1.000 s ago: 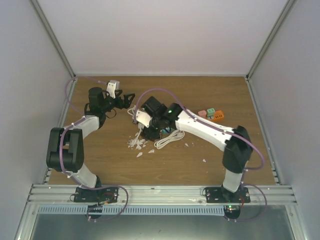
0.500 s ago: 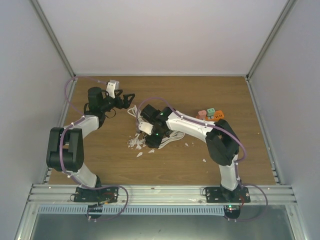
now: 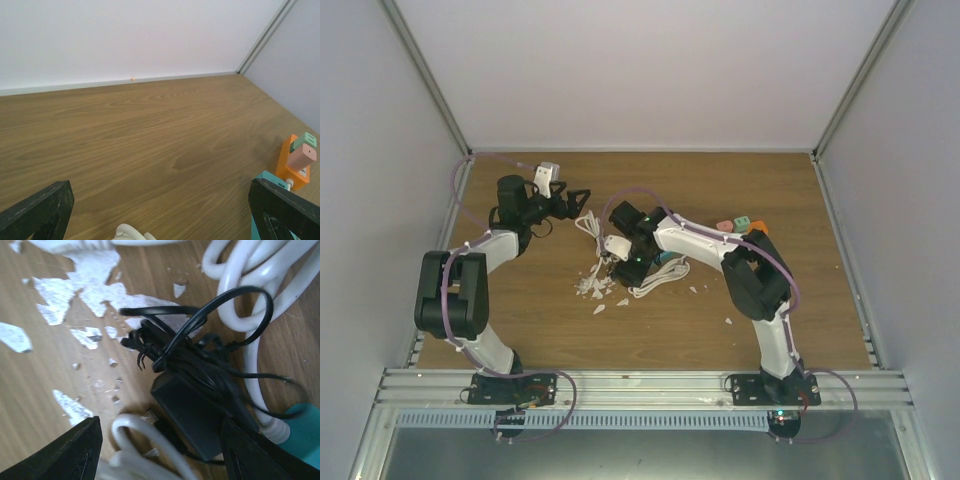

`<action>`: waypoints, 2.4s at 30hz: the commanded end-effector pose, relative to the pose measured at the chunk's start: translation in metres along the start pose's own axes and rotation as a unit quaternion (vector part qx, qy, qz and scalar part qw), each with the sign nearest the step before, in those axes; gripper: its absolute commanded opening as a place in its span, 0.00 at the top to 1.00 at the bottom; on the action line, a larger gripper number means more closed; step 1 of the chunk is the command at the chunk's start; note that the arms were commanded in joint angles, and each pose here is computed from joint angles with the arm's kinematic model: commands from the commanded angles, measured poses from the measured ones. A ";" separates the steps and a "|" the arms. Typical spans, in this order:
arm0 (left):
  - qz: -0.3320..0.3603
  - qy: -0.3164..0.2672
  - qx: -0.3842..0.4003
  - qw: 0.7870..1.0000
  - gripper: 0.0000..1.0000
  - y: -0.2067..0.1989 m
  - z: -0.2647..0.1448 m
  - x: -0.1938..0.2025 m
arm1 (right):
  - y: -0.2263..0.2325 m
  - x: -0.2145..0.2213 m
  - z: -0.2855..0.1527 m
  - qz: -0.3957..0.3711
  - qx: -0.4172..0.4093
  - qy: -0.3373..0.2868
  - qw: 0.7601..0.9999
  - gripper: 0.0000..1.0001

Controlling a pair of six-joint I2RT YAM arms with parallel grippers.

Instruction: Insert the plug

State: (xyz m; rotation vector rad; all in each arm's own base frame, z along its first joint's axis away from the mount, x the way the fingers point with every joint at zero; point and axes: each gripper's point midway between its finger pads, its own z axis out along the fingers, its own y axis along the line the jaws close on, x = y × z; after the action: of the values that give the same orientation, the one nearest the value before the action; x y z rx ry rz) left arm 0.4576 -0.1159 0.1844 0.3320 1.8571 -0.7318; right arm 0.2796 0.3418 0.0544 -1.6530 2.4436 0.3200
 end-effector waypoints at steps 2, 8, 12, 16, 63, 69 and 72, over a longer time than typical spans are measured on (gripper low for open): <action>0.013 -0.022 0.009 1.000 0.01 0.001 0.002 -0.014 | -0.015 -0.001 0.017 -0.005 -0.006 0.003 1.000 0.31; 0.012 -0.019 0.013 1.000 0.01 0.001 0.004 -0.013 | -0.026 0.002 0.027 -0.009 0.006 0.013 1.000 0.24; 0.012 -0.019 0.015 1.000 0.01 0.002 0.005 -0.013 | -0.029 0.008 0.034 -0.011 0.012 0.025 1.000 0.16; 0.010 -0.018 0.018 1.000 0.01 0.002 0.007 -0.013 | -0.035 0.018 0.047 -0.010 0.026 0.051 0.998 0.16; 0.020 -0.008 0.042 0.999 0.01 -0.012 0.015 -0.008 | 0.026 0.004 0.015 -0.046 0.064 -0.042 0.996 0.21; 0.022 -0.008 0.042 0.999 0.01 -0.013 0.015 -0.007 | 0.016 -0.016 0.011 -0.075 0.114 -0.061 0.989 0.26; 0.021 -0.007 0.042 0.999 0.01 -0.013 0.016 -0.006 | 0.017 -0.021 0.013 -0.091 0.119 -0.063 0.987 0.27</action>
State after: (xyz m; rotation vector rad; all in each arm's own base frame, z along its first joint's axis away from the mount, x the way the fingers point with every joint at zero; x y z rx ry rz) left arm 0.4602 -0.1288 0.1787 0.3708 1.8578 -0.7928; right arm 0.2585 0.3555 0.0384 -1.6688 2.2378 0.1768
